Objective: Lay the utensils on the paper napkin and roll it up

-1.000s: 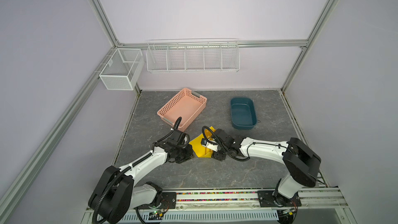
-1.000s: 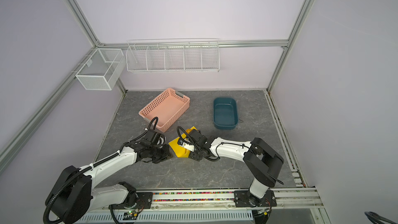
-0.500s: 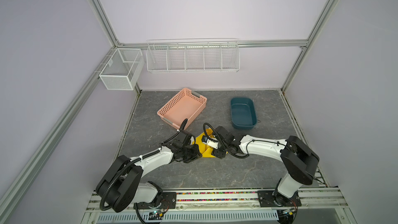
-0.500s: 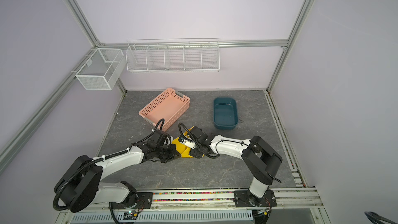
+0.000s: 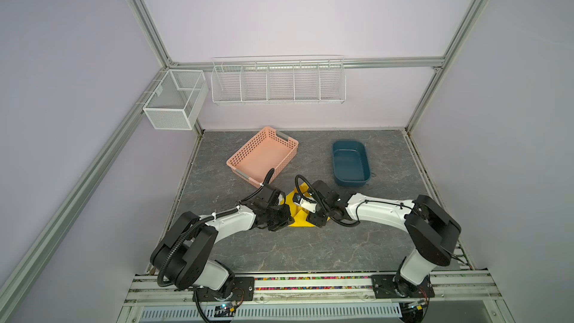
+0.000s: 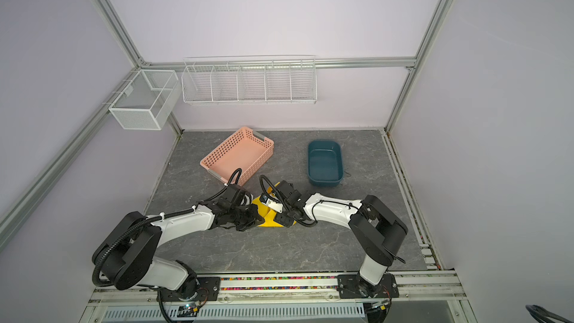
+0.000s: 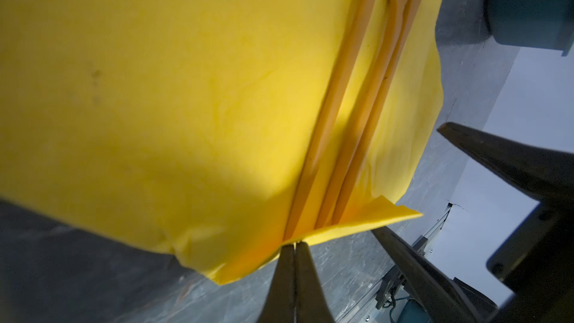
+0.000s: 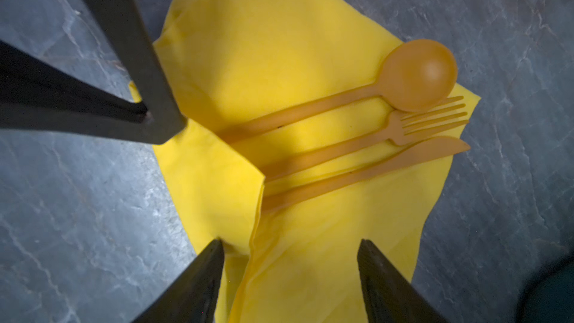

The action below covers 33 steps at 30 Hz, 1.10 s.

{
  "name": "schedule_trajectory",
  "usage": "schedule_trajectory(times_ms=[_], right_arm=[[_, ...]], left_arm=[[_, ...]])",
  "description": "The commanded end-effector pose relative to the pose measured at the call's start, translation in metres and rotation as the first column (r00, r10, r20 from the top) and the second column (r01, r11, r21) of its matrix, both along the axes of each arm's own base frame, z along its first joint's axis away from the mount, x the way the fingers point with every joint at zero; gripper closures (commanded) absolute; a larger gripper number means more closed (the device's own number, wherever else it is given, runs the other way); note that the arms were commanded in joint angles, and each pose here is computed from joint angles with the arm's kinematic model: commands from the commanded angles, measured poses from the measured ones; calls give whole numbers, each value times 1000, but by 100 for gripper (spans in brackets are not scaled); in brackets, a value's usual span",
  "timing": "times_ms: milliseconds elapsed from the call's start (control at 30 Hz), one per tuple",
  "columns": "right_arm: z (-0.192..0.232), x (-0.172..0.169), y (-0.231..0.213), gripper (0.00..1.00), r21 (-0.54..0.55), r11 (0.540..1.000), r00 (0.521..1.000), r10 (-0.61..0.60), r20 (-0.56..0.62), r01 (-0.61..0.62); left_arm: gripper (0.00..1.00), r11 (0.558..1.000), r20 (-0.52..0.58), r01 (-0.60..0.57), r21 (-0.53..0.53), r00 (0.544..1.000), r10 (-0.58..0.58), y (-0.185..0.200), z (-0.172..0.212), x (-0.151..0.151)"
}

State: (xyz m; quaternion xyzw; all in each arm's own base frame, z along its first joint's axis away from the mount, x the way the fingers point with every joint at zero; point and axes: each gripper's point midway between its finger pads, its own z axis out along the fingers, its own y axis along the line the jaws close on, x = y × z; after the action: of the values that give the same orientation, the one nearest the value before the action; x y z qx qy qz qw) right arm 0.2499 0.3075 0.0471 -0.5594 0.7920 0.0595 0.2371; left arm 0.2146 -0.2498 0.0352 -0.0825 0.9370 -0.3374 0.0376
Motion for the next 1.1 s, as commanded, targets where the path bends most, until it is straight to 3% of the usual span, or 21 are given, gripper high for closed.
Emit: schedule_trajectory(times_ms=[0,100,200,367,467,533,733,867,1067], right_arm=[[19,-1,1,29,31,997,997,-63,-46,64],[33,-4,4,30,73,983,981,-159,-115,168],[47,-12,7,32,130,938,930,-285,-233,321],[64,-34,27,35,218,781,738,-402,-542,585],[63,-46,41,42,188,714,608,-394,-689,675],[60,-50,49,48,161,694,550,-384,-742,701],[38,-53,58,71,102,677,468,-383,-796,729],[25,-52,61,90,70,675,442,-399,-803,735],[6,-47,53,93,10,659,430,-479,-765,752]], left_arm=[[100,1000,15,-3,19,1000,3,-2,2,8],[100,999,4,5,37,1000,-5,-1,-3,7],[100,998,-5,10,56,1000,-10,1,-7,6],[100,997,-12,13,82,1000,-12,4,-14,5],[100,996,-24,16,91,1000,-14,5,-20,4],[100,996,-29,19,92,999,-17,5,-22,3],[100,995,-30,23,99,999,-20,7,-22,1],[100,995,-29,23,102,999,-20,8,-21,1],[100,995,-26,21,100,1000,-18,8,-19,1]])
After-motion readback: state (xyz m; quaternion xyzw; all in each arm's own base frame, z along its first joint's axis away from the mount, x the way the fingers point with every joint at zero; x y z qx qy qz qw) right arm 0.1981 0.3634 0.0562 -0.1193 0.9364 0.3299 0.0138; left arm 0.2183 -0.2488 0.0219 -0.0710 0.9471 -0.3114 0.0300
